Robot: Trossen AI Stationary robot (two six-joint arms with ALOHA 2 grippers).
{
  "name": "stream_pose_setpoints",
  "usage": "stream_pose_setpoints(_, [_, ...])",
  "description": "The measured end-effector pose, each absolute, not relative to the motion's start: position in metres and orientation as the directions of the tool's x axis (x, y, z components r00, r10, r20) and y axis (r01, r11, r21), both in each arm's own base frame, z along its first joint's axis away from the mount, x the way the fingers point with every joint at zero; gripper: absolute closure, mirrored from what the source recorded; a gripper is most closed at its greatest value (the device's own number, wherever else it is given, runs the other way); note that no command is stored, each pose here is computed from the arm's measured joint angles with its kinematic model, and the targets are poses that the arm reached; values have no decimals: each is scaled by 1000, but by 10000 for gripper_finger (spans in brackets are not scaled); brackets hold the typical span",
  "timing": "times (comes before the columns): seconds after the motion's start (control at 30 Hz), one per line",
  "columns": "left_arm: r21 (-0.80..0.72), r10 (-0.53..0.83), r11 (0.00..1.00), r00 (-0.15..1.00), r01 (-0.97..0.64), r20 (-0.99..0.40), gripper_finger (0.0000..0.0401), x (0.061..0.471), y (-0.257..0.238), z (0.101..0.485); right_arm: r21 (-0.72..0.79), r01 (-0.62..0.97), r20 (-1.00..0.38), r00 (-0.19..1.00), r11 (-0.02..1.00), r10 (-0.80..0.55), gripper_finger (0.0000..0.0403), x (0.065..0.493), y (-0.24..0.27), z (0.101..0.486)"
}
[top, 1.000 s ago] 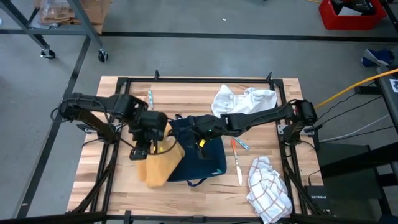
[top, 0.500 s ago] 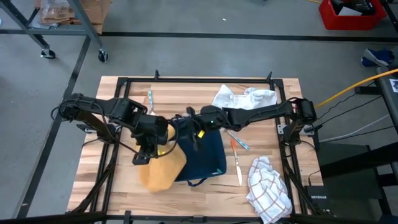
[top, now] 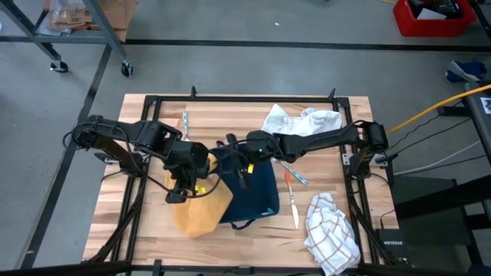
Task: Fold towel
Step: Fold the yellow towel
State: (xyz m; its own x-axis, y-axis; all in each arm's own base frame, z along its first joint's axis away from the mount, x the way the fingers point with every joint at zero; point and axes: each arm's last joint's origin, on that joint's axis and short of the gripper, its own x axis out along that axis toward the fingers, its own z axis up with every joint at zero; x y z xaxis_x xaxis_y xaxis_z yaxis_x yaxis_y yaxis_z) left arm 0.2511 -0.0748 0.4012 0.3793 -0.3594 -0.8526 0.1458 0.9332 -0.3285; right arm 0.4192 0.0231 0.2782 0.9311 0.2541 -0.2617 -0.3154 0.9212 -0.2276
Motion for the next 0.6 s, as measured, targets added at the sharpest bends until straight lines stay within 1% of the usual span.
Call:
stream_pose_setpoints(0.13, [-330,-363,932,398,153,-842,401,253,-75,402,-249,-268,-253,946,931,205,240,423,22,274])
stream_pose_setpoints(0.3, [-324,-367,930,413,172,-834,401,255,-76,403,-277,-259,-227,953,925,199,237,425,22,274])
stream_pose_setpoints(0.43, [-320,-367,930,415,181,-833,401,255,-76,403,-269,-285,-238,945,920,223,237,425,22,273])
stream_pose_setpoints(0.5, [-318,-365,931,417,181,-832,401,255,-76,403,-260,-317,-239,936,912,257,239,425,23,272])
stream_pose_setpoints(0.6, [-318,-368,930,430,186,-824,401,256,-76,404,-249,-351,-248,924,903,291,250,426,24,268])
